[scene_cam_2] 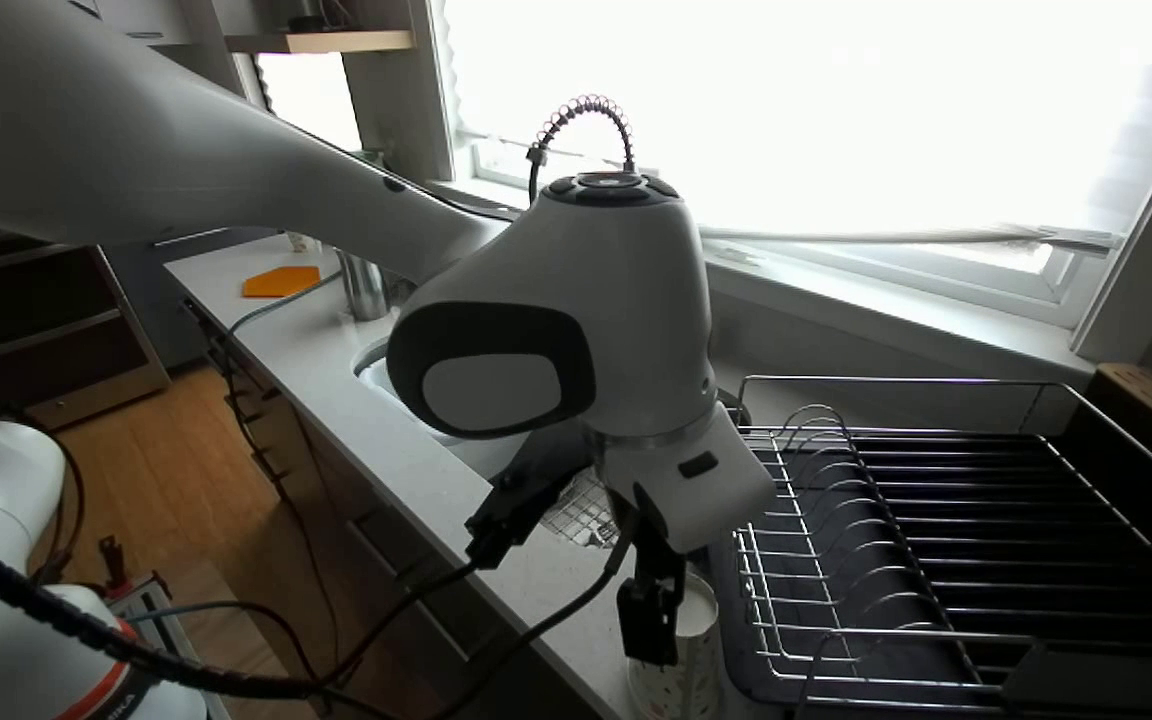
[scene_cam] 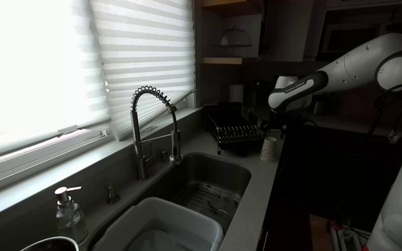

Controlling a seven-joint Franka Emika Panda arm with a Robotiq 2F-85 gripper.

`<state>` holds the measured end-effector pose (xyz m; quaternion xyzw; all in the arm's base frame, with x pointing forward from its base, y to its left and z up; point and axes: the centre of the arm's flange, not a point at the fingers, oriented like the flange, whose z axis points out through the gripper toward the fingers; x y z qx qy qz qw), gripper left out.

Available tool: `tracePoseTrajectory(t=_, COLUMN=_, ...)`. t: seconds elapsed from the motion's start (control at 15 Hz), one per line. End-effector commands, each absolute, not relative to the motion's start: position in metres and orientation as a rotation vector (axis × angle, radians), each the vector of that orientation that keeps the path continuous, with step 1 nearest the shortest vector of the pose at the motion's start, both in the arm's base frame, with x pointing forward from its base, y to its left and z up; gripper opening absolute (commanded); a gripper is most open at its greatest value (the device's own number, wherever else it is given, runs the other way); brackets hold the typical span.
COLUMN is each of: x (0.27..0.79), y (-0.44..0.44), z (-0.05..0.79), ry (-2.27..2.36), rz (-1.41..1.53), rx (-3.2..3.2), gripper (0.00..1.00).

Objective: Place the coffee cup upright

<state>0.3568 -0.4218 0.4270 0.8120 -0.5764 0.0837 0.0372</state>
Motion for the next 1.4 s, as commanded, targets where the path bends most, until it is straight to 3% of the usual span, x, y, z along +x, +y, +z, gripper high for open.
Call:
tracePoseTrajectory(t=0.0, x=0.361, y=-0.432, z=0.416, ry=-1.768, rz=0.290, rx=2.499, gripper=1.00)
tracePoseTrajectory(t=0.73, x=0.374, y=-0.432, z=0.399, ry=-1.792, rz=0.302, rx=2.509, gripper=1.00)
tracePoseTrajectory(t=0.87, x=0.376, y=-0.430, z=0.400, ry=-1.814, rz=0.294, rx=2.495, gripper=0.74)
tracePoseTrajectory(t=1.13, x=0.382, y=-0.421, z=0.408, ry=-1.817, rz=0.296, rx=2.448, gripper=0.43)
tracePoseTrajectory(t=1.33, x=0.387, y=-0.404, z=0.414, ry=-1.828, rz=0.321, rx=2.322, gripper=0.42)
